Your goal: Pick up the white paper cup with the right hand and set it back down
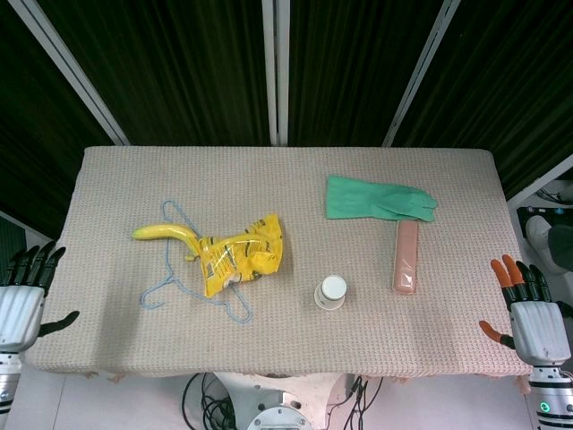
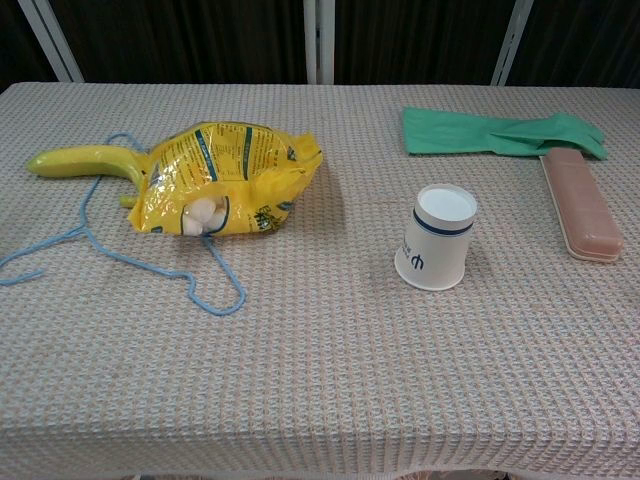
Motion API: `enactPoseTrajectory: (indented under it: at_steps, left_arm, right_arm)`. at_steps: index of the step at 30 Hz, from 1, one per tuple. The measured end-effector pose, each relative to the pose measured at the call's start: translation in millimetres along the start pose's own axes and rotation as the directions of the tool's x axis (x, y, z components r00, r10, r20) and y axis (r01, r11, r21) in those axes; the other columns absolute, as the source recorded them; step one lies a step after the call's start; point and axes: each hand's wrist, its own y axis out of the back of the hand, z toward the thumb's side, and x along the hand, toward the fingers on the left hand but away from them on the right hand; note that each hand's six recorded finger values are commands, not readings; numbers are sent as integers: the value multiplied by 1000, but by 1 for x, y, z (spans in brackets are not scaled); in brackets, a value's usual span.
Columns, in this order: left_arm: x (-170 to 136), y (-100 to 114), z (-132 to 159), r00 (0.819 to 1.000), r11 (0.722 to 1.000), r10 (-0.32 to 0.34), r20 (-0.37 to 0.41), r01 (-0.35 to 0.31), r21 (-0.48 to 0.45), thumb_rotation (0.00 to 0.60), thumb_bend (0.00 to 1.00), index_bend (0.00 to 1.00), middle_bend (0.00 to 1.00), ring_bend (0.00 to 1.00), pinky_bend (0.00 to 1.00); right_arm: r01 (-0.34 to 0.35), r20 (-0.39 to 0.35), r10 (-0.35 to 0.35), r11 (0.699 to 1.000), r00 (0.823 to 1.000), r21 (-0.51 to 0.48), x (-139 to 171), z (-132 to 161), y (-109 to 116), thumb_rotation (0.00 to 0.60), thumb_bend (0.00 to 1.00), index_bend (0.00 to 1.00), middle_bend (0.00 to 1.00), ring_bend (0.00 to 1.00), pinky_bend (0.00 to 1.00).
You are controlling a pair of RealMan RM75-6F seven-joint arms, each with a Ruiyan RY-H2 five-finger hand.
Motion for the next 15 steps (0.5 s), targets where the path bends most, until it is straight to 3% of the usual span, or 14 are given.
enactPoseTrajectory:
  at_steps: [5,15]
  left_arm:
    - [4,-5,3,1000,1000,-22,14,22,11,600,93,34,0,0,7]
    - [2,5,4,1000,1000,3,27,-2,-30,600,92,34,0,0,7]
  right_arm:
    - [-7,2,7,1000,1000,2,-1,1,-2,600,0,0,0,0,0]
    - [4,-28,-4,1000,1000,0,-1,10,1,600,0,0,0,0,0]
